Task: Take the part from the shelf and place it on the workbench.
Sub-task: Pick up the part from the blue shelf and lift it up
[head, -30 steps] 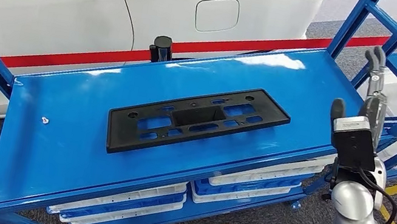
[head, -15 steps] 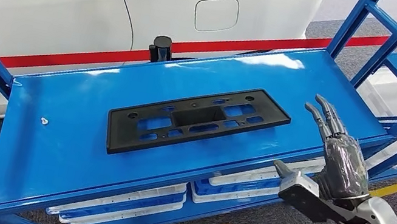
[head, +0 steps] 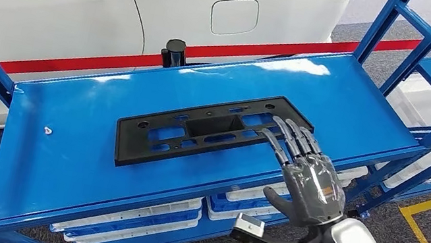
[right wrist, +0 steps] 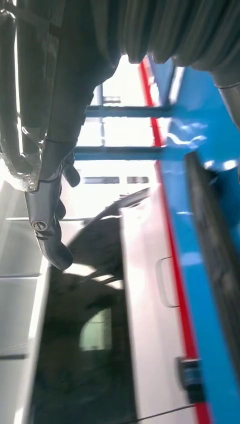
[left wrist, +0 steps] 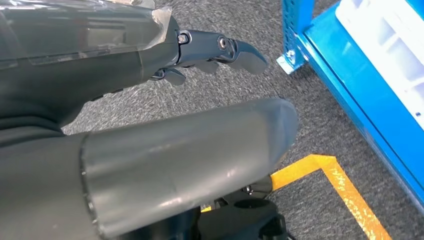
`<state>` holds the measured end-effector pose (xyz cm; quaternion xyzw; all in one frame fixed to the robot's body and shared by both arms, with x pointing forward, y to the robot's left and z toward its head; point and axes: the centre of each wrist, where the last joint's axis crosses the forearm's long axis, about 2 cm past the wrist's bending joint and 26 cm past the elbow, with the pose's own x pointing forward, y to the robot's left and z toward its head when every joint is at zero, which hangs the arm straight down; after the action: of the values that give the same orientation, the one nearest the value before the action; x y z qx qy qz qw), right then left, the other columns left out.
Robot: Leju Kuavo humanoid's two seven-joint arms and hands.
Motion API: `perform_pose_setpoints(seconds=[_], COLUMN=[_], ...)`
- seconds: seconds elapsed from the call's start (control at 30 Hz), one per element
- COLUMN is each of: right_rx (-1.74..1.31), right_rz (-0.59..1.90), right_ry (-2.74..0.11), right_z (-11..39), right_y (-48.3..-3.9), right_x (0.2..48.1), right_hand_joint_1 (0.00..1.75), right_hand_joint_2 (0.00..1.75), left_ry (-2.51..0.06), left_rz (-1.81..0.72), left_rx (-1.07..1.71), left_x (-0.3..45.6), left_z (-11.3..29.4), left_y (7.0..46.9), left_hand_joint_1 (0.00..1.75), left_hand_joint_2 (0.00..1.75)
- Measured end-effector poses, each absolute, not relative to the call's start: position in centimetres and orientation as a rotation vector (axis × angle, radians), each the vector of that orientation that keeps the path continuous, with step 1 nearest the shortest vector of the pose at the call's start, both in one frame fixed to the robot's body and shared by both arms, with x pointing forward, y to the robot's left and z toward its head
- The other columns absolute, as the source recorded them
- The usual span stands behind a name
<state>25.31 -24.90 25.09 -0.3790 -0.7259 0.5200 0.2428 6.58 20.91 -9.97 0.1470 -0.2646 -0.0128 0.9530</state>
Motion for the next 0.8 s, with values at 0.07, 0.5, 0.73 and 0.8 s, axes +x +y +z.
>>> perform_pose_setpoints(seconds=[0.07, 0.5, 0.73, 0.8], right_rx=[-1.070, -1.015, -0.874, -0.840], right_rz=[1.395, 1.305, 1.420, 1.461], right_ry=[-2.036, -2.146, -2.081, -2.057], right_z=[25.6, 28.1, 27.9, 27.7], right_y=[-23.6, -17.6, -13.8, -12.8], right_x=[26.0, 30.5, 31.4, 31.4], right_hand_joint_1=[0.00, 0.00, 0.00, 0.00], right_hand_joint_2=[1.75, 1.75, 1.75, 1.75], left_ry=[-0.534, -0.523, -0.524, -0.527], left_rz=[-0.033, -0.056, -0.056, -0.055], left_rx=[0.297, 0.296, 0.301, 0.305], left_x=[6.7, 7.5, 7.8, 7.8], left_z=[-9.9, -9.7, -9.6, -9.6], left_y=[20.8, 20.1, 20.2, 20.3], left_hand_joint_1=[0.00, 0.00, 0.00, 0.00], left_hand_joint_2=[0.00, 0.00, 0.00, 0.00])
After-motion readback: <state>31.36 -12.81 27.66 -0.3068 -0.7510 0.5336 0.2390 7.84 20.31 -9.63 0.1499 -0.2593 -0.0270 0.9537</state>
